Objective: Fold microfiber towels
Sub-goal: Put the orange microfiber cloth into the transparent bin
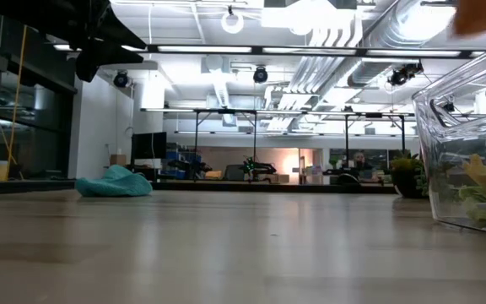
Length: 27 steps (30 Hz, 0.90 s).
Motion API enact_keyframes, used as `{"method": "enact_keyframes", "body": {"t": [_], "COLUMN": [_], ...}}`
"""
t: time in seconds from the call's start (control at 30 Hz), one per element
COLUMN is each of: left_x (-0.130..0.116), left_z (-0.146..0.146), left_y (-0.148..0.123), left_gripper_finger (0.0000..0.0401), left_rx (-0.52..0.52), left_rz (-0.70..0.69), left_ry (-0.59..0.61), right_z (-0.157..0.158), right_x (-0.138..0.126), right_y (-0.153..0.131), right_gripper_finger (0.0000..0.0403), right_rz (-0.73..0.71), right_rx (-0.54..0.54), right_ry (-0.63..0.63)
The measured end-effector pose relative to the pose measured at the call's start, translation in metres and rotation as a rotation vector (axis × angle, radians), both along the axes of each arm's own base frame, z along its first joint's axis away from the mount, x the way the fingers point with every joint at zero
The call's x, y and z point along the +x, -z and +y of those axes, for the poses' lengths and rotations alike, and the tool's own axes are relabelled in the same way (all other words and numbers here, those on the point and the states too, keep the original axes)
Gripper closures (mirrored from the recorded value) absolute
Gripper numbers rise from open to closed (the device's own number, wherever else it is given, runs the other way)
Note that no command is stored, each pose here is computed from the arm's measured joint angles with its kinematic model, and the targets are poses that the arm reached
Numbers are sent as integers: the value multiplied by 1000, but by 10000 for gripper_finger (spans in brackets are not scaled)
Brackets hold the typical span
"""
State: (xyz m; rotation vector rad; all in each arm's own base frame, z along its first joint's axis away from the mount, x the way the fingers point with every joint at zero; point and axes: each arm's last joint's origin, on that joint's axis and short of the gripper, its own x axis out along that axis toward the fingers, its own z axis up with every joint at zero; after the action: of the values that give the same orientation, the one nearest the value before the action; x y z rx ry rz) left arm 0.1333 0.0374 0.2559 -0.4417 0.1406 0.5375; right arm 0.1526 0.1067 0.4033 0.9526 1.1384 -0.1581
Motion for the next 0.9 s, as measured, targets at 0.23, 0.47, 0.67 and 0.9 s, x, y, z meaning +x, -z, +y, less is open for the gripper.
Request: {"method": "enact_keyframes", "body": {"t": [0.23,0.47,0.67,0.9], "left_x": [0,0,0,0], "left_z": [0,0,0,0], "left_y": [0,0,0,0], "left_gripper_finger": [268,268,268,268], "left_rx": [0,-3,-41,-51], "left_rz": [0,-2,-23,-29], "left_ry": [0,-1,-11,-15], "right_z": [36,40,47,43], "right_x": [9,22,28,18], "right_y": [0,17,33,62], "right_gripper_finger": [403,403,403,403], "right_rz": [-179,-142,-102,-21], "right_rx": [-22,-154,-239,-145], "right_ry": [-353,-624,-836,-937]}}
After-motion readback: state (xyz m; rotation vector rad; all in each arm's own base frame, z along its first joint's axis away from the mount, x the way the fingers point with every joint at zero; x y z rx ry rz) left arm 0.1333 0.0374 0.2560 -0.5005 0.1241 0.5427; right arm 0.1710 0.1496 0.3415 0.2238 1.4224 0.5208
